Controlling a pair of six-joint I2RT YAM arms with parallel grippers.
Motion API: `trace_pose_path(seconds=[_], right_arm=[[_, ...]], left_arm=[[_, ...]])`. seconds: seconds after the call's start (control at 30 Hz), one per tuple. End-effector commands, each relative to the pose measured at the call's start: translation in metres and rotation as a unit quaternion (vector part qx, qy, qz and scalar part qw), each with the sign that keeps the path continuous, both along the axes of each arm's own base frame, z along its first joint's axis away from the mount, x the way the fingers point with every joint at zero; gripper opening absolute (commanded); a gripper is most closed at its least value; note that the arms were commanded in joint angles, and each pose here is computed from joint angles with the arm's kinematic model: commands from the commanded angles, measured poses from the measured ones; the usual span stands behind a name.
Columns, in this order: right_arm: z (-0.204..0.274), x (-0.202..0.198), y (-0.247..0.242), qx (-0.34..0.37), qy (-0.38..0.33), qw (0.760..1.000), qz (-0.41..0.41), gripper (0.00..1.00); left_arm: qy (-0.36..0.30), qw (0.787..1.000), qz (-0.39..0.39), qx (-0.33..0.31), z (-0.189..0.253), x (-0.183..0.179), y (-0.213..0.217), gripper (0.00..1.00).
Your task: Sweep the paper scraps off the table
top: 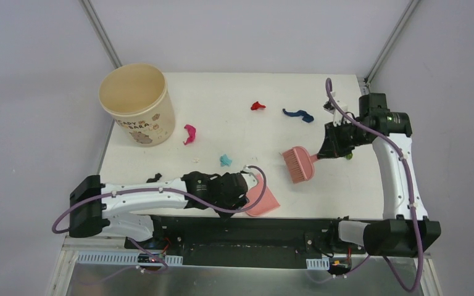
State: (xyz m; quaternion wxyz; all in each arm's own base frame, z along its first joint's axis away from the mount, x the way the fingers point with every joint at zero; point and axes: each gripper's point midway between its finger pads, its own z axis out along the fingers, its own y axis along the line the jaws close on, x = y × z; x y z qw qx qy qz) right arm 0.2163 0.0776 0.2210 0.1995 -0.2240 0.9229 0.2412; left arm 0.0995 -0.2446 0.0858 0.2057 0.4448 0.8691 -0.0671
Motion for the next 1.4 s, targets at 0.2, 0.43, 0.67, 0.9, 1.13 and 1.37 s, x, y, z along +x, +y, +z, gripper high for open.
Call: trace_pose_path(seconds=[0.2, 0.43, 0.67, 0.9, 1.13, 1.37], right_arm=[[0.019, -0.003, 0.009, 0.030, -0.035, 0.999, -0.016, 0.00], [0.018, -0.002, 0.010, 0.036, -0.031, 0.999, -0.017, 0.00], [0.017, -0.003, 0.004, 0.018, -0.040, 0.999, -0.020, 0.00], [0.019, -0.003, 0.001, 0.009, -0.042, 0.999, -0.022, 0.00], [0.035, 0.019, -0.046, -0.123, -0.084, 0.987, -0.067, 0.00], [0.049, 0.056, -0.134, -0.314, -0.110, 0.933, -0.140, 0.00]], left_arm=[[-0.015, 0.999, -0.025, -0.042, -0.018, 0.001, -0.013, 0.58], [0.024, 0.999, -0.024, 0.009, -0.041, -0.006, -0.020, 0.53], [0.036, 0.999, -0.025, 0.018, -0.045, -0.009, -0.021, 0.38], [0.021, 0.999, -0.031, -0.011, -0.003, -0.006, -0.027, 0.18], [0.039, 0.998, -0.037, 0.037, 0.038, -0.004, -0.037, 0.08], [0.094, 0.987, -0.058, 0.114, 0.026, -0.012, -0.045, 0.00]])
